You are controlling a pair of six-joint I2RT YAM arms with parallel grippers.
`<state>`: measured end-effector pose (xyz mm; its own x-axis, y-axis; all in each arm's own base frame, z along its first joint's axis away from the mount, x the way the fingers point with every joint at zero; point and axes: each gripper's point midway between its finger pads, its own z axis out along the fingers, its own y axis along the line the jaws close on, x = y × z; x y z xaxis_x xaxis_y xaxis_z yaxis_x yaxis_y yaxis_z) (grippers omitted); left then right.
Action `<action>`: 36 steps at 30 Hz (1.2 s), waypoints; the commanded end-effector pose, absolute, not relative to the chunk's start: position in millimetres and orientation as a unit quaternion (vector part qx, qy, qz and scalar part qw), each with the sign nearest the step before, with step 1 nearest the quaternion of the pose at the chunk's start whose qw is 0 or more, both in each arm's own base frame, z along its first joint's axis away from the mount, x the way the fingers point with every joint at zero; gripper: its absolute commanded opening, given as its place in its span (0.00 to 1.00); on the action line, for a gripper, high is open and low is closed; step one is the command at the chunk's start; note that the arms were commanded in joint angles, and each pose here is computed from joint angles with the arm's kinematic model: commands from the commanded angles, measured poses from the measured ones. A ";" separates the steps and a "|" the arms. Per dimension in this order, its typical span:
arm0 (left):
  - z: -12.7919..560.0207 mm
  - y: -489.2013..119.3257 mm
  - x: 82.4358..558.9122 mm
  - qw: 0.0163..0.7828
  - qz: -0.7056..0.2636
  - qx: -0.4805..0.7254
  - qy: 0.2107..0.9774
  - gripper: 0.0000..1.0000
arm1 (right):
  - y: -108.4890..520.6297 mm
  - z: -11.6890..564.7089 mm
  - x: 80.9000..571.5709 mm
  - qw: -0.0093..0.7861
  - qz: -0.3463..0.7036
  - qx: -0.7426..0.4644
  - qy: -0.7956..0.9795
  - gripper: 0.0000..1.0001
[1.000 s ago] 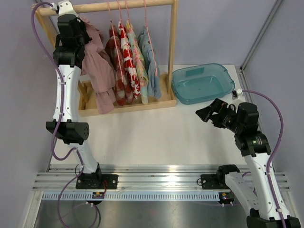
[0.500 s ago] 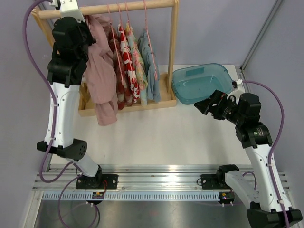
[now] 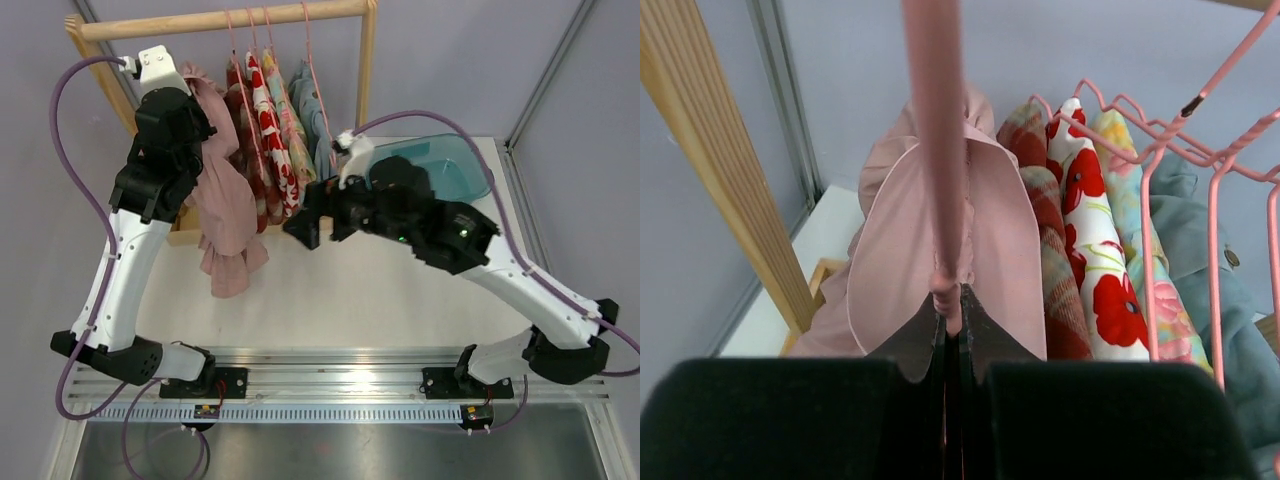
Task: Remove the skirt from the hanger
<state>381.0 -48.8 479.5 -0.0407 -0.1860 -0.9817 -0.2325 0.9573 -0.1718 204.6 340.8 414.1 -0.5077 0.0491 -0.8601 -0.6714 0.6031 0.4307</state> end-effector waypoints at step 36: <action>501.0 -22.8 316.8 0.729 0.028 -0.258 0.634 0.00 | 472.1 405.2 94.5 0.509 0.400 -0.255 0.718 0.00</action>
<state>323.7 -47.0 456.7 -0.0148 -0.2538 -0.9671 -0.3002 0.9237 -0.2378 144.2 487.7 347.7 -0.3961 -0.0650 -0.9159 -0.7279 0.6303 0.2700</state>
